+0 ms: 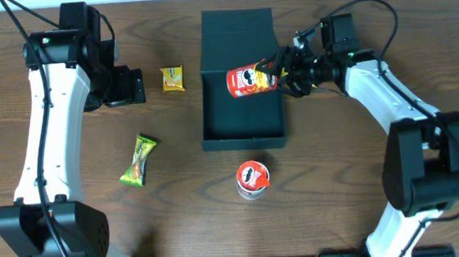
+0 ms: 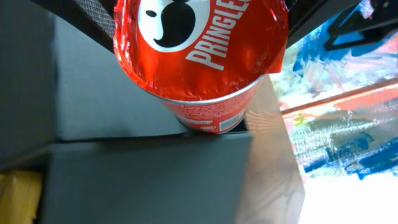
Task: Pack container
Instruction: 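Lower the can into the black box and open the right gripper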
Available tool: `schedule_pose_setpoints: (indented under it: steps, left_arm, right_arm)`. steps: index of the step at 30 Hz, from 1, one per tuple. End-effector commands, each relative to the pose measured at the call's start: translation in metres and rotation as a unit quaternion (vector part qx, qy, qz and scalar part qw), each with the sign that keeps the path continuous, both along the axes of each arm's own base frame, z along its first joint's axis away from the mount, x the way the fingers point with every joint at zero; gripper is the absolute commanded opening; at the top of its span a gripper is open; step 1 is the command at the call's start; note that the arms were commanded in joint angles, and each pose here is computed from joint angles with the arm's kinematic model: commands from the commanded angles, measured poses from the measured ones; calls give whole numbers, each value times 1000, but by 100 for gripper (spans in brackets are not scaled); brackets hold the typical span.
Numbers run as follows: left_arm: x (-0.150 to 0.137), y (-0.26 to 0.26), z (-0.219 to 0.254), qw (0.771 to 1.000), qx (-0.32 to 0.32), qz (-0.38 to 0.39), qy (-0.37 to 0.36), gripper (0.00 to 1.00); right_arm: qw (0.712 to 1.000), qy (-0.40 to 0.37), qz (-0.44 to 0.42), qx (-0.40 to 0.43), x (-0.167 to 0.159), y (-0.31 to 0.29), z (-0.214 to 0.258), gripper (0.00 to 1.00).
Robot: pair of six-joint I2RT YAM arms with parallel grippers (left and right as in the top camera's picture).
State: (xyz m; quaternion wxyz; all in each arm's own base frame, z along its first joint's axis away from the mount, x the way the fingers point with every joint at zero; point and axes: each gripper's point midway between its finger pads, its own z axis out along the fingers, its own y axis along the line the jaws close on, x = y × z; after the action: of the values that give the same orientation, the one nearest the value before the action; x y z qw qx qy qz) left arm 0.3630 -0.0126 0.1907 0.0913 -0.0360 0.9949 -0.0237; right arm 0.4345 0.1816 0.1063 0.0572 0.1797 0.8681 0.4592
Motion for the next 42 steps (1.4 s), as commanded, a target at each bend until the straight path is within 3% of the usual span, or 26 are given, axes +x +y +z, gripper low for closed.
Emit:
schedule_pose_setpoints:
  steps: [1,13,19,20,21,24,25,26,42]
  left_arm:
    - [1,2,4,1000,9,-1,-6,96]
    - [3,2,5,1000,9,-1,-10,95]
    - [4,2,5,1000,9,-1,-12,96]
    - [4,2,5,1000,9,-1,-12,96]
    - [4,2,5,1000,9,-1,-12,96]
    - [4,2,5,1000,9,-1,-12,96]
    - [4,2,5,1000,9,-1,-13,96]
    - [5,2,5,1000,8,2,-14,96]
    - [11,3,7,1000,10,3,-27,96]
  right_arm:
    - [999,31,5,19,-6,7,-11,67]
    - [1000,15,-1,21,2,7,-7,80]
    - [999,-7,-16,33,15,6,3,75]
    - [999,-17,-17,37,19,5,9,72]
    - [998,-28,-10,49,22,6,20,56]
    - [994,-49,27,93,18,17,44,25]
    - [992,-54,40,105,16,22,49,8]
    - [991,-55,51,113,13,27,52,1]
    - [993,-64,75,60,-2,74,36,1]
